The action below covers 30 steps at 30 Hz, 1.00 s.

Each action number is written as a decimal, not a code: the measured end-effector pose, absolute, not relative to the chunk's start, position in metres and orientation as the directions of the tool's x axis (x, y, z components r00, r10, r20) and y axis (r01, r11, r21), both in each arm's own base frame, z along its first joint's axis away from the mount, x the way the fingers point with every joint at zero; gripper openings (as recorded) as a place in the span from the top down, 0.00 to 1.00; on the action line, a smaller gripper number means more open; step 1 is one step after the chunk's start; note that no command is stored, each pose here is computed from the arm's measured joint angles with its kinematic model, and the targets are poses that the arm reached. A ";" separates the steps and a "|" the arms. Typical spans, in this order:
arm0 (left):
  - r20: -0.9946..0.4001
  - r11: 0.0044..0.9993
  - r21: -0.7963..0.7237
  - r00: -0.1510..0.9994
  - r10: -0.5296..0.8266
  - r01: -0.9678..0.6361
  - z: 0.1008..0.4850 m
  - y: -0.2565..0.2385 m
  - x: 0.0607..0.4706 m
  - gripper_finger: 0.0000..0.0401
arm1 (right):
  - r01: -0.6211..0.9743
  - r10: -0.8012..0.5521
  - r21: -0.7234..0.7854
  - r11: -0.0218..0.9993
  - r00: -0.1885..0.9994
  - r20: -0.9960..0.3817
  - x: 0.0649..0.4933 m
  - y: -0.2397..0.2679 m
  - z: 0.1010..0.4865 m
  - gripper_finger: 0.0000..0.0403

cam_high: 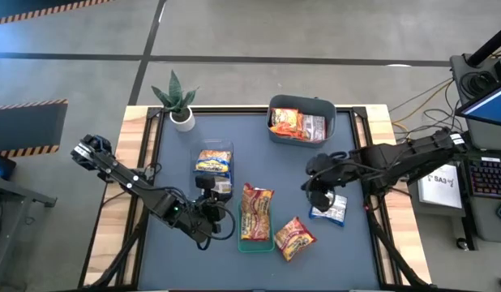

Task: Sort Maruchan noodles
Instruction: Put the red noodle pack into the green bin

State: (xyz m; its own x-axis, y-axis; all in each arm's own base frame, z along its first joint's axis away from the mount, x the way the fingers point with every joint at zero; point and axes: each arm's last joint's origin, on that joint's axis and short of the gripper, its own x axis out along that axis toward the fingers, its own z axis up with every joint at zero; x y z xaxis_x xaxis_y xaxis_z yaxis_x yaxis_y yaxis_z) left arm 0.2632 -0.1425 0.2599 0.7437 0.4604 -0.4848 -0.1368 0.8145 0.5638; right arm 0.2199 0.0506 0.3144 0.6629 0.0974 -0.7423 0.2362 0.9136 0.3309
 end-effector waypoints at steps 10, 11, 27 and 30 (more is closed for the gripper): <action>-0.461 0.796 0.580 0.737 0.494 -0.171 0.279 -0.123 0.243 1.00 | 0.336 0.061 0.179 0.925 0.334 -0.941 0.231 0.054 0.287 0.98; -0.463 0.808 0.560 0.741 0.487 -0.181 0.281 -0.121 0.240 1.00 | 0.331 0.057 0.166 0.929 0.317 -0.947 0.233 0.055 0.284 0.98; -0.381 0.882 0.328 0.806 0.452 -0.339 0.261 -0.114 0.239 1.00 | 0.201 0.027 0.068 0.977 0.201 -0.979 0.250 0.056 0.258 0.98; -0.381 0.878 0.333 0.803 0.458 -0.343 0.258 -0.115 0.241 1.00 | 0.201 0.023 0.061 0.978 0.187 -0.982 0.249 0.055 0.258 0.98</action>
